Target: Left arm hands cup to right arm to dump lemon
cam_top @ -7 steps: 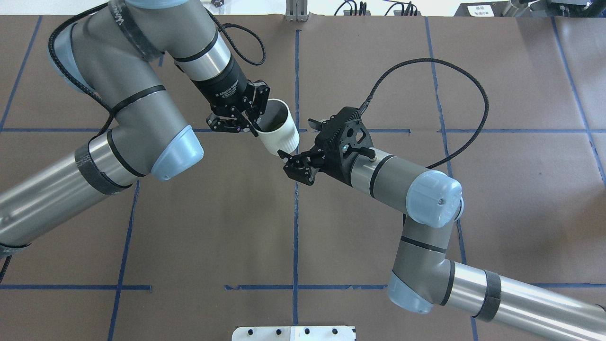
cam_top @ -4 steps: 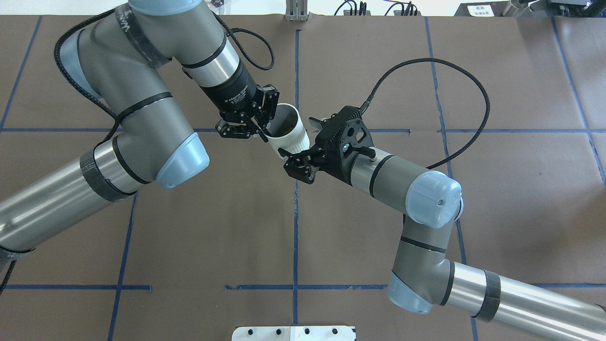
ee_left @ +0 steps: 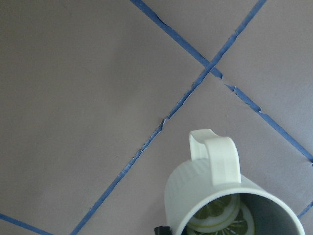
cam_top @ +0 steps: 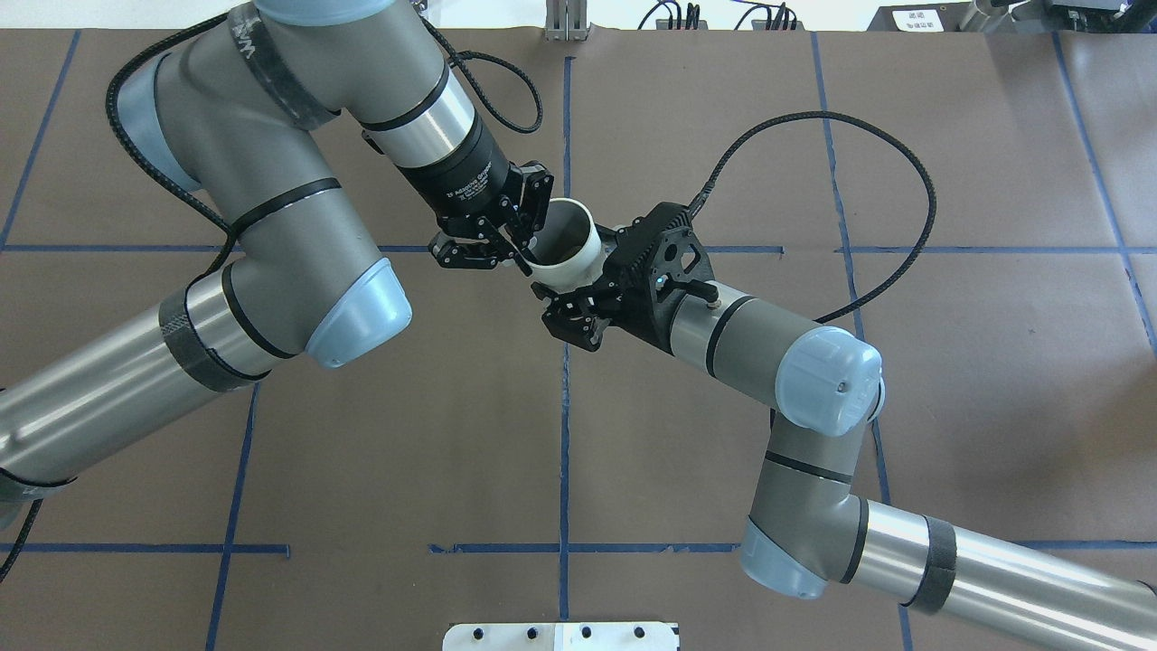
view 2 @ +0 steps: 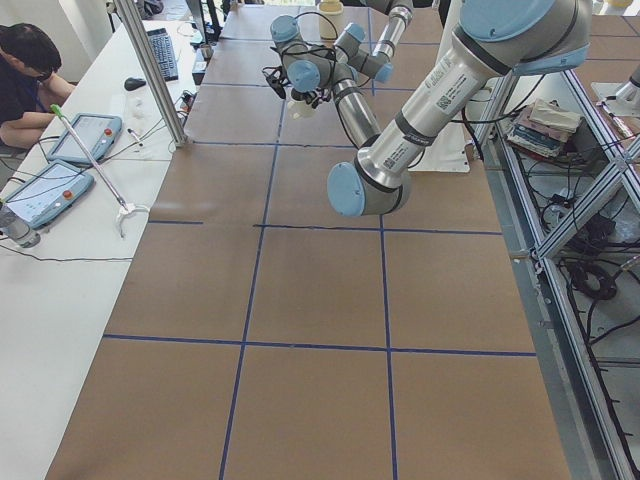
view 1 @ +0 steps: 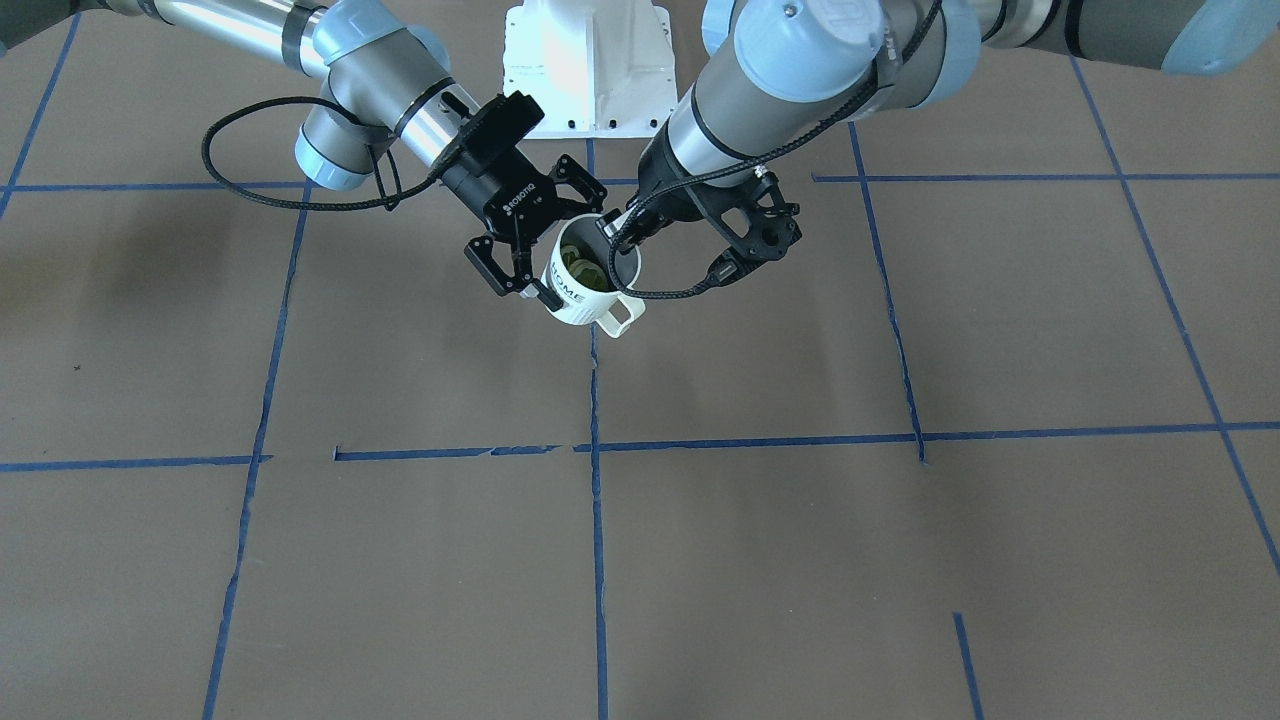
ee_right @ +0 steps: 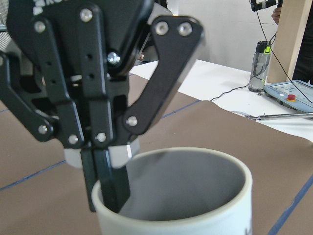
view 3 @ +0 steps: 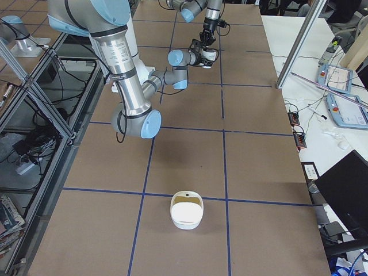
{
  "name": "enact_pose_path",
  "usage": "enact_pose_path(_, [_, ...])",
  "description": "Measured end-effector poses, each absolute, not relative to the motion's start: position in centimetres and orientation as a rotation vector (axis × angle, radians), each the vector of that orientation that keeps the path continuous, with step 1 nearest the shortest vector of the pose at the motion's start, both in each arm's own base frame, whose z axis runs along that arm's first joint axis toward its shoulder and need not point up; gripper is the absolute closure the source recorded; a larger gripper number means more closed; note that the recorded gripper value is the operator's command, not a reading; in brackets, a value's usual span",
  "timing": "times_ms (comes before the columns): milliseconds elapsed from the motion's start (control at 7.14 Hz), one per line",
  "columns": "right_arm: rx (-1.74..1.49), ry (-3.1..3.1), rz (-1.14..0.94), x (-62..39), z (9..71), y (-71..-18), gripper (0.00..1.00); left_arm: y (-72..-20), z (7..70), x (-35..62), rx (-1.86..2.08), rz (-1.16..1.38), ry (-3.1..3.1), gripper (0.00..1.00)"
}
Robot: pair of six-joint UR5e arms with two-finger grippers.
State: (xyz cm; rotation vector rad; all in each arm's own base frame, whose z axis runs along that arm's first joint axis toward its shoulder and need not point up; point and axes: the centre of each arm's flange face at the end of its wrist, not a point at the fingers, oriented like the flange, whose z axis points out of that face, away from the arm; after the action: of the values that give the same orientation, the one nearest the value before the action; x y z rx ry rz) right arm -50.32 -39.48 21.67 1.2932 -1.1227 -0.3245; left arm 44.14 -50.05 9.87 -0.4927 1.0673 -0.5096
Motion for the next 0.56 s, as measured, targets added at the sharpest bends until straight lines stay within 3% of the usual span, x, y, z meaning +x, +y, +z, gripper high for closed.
enact_pose_path(140, [1.293, -1.129, -0.322, -50.3, 21.6, -39.4, 0.82, -49.9, 9.7, 44.1, -0.492, -0.505, 1.071, 0.01])
enact_pose_path(420, [1.288, -1.142, -0.321, -50.3, 21.4, -39.1, 0.99, -50.0, 9.5, 43.2, -0.513, -0.454, 1.090, 0.00])
enact_pose_path(561, [1.282, -1.143, -0.326, -50.5, 21.6, -38.9, 0.98, -50.9, 9.5, 41.7, -0.529, -0.441, 1.105, 0.00])
